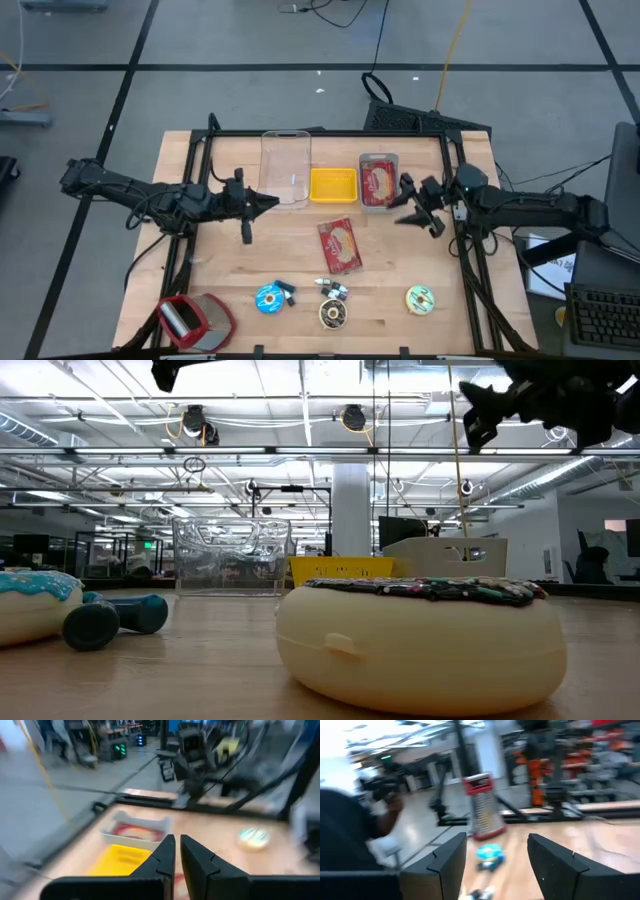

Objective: Pick & Place Food Item
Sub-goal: Put the red popcorn bag into the gray bin

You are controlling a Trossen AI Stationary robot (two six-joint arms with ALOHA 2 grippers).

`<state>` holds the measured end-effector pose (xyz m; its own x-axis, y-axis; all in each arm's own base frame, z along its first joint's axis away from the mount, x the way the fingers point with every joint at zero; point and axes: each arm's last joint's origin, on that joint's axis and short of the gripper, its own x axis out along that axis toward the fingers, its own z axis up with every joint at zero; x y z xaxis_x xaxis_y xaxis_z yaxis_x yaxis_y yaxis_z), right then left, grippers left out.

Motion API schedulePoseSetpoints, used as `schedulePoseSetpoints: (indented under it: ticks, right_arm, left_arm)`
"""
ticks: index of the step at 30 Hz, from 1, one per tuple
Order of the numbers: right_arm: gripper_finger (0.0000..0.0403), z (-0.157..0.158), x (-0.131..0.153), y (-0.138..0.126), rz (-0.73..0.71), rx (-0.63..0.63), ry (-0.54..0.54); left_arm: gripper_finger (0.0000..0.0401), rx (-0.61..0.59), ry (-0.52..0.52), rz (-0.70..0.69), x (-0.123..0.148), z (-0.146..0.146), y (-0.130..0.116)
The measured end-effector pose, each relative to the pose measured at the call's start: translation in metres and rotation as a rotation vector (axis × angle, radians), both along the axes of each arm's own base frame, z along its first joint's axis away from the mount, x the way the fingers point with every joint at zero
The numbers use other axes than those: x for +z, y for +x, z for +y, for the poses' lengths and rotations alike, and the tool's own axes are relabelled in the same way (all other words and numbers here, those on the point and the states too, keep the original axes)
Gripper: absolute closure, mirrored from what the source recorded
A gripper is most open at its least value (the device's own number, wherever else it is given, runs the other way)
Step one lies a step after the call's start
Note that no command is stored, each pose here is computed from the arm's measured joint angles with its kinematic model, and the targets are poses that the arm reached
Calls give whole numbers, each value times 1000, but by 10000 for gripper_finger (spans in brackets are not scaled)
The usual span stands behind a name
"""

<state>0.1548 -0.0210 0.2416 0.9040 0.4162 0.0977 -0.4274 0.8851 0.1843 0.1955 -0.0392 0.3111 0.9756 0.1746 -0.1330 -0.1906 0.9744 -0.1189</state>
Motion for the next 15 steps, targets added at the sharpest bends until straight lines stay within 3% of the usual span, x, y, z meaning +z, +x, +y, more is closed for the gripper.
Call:
schedulePoseSetpoints:
  ticks: [2, 4, 11, 15]
  right_arm:
    - [204, 13, -7, 2, -25, 42, -31]
    - [205, 25, -17, 3, -62, 35, -62]
    - [205, 49, -38, -7, -189, -23, -46]
    - [205, 53, -44, -13, -235, -19, -57]
  left_arm:
    - [370, -27, -175, -37, 1, -2, 0]
    - [370, -26, -241, -67, 3, -3, 1]
    - [370, 9, -151, -65, 4, -1, 0]
    - [370, 9, -182, -70, 4, -1, 0]
